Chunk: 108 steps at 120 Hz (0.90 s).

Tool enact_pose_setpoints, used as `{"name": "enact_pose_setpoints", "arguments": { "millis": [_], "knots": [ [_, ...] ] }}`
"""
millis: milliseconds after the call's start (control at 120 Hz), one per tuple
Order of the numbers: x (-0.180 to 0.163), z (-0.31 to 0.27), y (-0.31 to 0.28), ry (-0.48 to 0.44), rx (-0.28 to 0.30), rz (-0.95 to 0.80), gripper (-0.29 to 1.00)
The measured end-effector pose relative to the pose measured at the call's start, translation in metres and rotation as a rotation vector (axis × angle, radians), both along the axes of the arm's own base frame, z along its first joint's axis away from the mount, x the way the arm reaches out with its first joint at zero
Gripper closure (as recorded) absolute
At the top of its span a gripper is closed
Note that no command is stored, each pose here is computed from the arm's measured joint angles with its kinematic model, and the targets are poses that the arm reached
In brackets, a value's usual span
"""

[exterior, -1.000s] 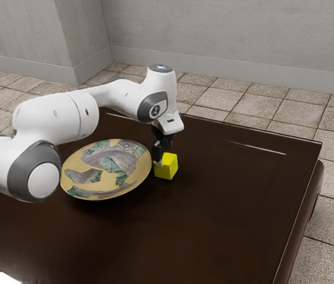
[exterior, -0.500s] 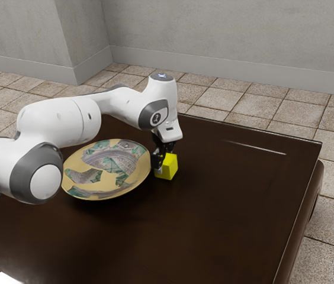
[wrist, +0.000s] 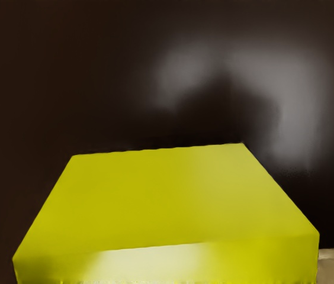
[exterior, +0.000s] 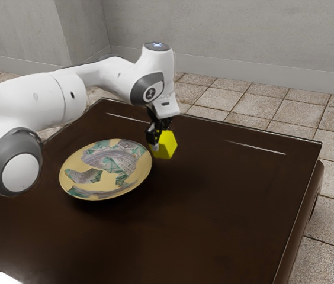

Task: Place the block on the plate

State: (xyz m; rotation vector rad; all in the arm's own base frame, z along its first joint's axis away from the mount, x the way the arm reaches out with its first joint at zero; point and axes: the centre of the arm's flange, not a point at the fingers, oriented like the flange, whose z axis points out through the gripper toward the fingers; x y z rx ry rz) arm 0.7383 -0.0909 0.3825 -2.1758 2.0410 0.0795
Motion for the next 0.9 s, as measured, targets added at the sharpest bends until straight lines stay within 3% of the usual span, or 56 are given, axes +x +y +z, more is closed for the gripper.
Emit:
{"name": "enact_pose_setpoints", "arguments": {
  "millis": [167, 433, 575, 783, 900],
  "knots": [
    [-0.041, 0.024, 0.046, 0.03, 0.019, 0.108, 0.37],
    [-0.09, -0.004, 0.108, 0.126, 0.013, 0.292, 0.38],
    [-0.094, -0.007, 0.11, 0.133, -0.002, 0.332, 0.24],
    [-0.1, 0.01, 0.11, 0.099, -0.029, 0.402, 0.09],
    [-0.102, 0.037, 0.104, 0.005, -0.076, 0.51, 0.05]
  ]
}}
